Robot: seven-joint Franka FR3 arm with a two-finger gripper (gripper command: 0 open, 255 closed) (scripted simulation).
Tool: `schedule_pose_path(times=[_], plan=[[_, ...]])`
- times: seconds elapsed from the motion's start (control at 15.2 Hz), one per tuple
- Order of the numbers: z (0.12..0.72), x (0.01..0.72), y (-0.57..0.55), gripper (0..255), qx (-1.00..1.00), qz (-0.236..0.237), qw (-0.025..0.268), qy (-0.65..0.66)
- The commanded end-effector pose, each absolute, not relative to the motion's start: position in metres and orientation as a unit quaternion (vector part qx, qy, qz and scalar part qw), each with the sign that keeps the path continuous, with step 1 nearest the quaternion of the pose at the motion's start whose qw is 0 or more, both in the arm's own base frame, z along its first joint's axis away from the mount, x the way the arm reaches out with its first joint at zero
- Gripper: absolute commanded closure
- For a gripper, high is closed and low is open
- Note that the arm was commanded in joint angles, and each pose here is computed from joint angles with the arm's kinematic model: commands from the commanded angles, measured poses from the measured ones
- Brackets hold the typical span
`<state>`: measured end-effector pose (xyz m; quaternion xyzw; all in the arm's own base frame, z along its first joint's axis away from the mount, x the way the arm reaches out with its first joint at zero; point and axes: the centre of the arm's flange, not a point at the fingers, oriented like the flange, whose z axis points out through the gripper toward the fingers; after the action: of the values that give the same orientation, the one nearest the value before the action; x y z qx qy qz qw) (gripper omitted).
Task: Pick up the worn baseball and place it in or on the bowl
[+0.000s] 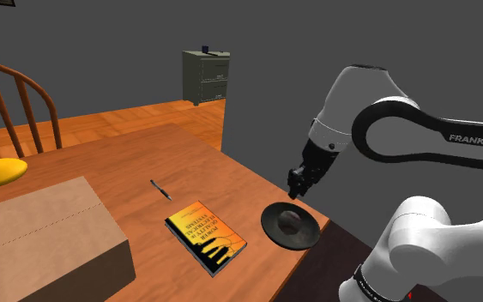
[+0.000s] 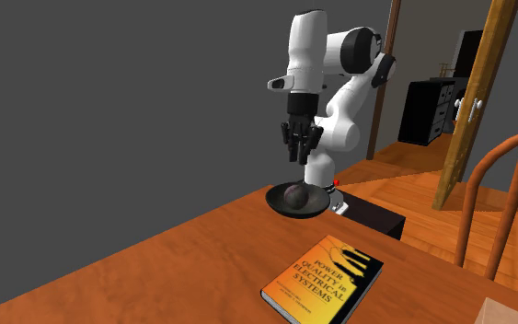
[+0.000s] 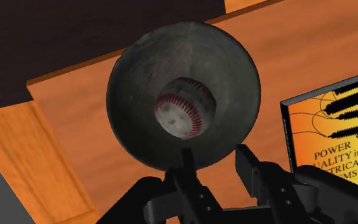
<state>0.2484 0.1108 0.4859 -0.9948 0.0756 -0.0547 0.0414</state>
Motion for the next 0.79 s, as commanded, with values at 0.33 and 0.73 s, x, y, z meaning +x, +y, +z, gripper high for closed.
schedule_pose_path(times=[0.33,0.73], plan=[[0.411,0.236,0.103,0,-0.993,-0.039,0.056,0.097],[0.379,0.239,0.106,0,-0.993,-0.039,0.056,0.097]])
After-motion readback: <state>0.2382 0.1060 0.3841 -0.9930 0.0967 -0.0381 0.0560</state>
